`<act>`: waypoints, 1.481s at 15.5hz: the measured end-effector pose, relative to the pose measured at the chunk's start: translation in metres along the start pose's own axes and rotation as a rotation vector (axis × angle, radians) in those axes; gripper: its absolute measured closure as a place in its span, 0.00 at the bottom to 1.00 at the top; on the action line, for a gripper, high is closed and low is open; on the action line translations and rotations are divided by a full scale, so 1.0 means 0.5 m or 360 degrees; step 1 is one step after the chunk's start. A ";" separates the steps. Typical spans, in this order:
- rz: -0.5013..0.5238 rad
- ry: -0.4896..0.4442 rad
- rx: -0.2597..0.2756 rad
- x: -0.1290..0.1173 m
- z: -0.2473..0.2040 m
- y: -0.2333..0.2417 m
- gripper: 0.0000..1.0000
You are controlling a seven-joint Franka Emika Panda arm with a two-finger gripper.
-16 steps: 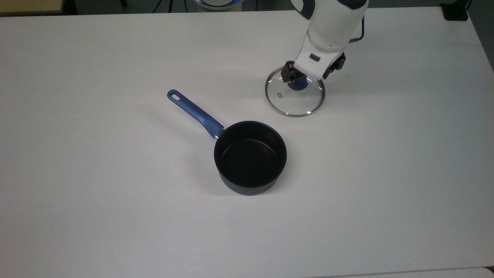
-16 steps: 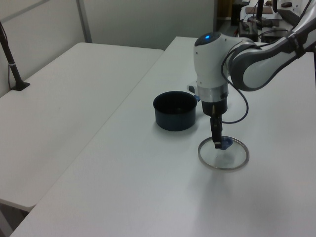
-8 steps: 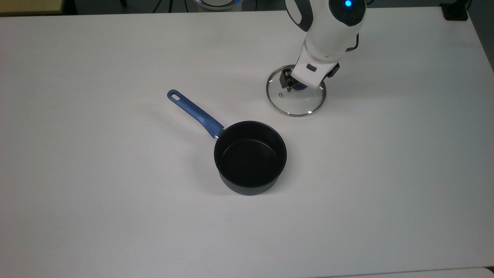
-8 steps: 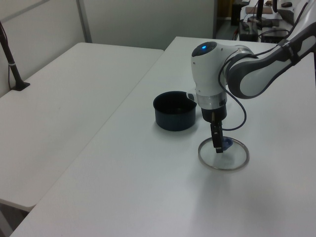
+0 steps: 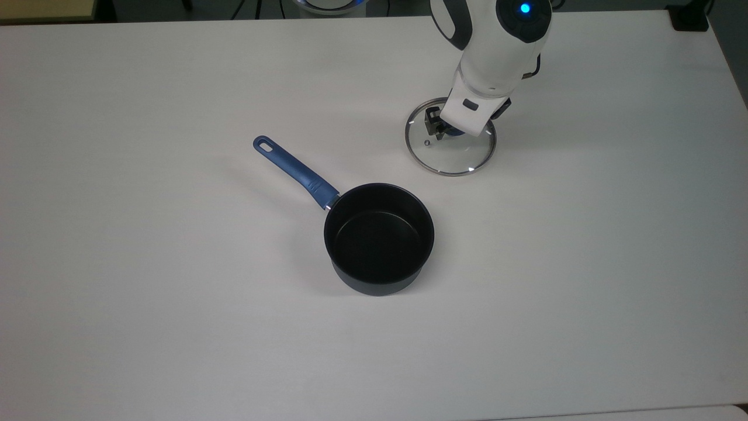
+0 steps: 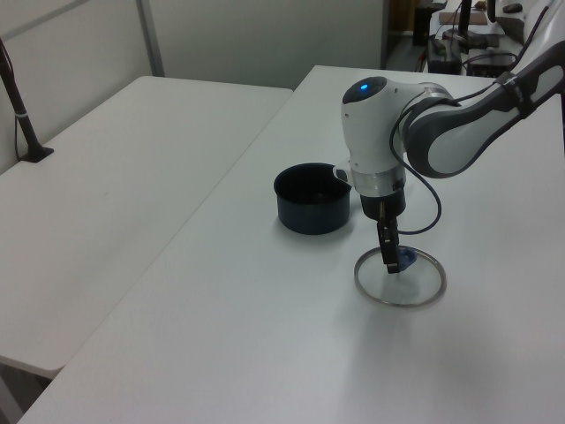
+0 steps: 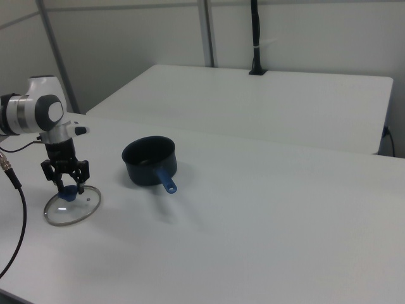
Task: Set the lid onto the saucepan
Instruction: 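Close the gripper on the blue knob of the glass lid, then lift the glass lid and carry it toward the black saucepan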
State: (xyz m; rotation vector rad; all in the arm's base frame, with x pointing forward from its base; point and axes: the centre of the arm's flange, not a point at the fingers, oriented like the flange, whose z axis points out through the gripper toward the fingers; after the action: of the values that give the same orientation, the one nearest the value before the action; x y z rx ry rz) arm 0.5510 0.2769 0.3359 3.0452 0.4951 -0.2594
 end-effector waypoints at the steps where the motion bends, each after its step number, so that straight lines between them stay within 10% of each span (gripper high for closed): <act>1: -0.0001 0.0000 0.0000 0.000 0.000 0.002 0.31; 23: 0.0105 -0.0064 0.0102 -0.018 -0.048 0.048 0.40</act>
State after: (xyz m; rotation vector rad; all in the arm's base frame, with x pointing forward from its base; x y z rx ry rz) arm 0.5541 0.2529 0.3616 3.1042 0.3902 -0.3394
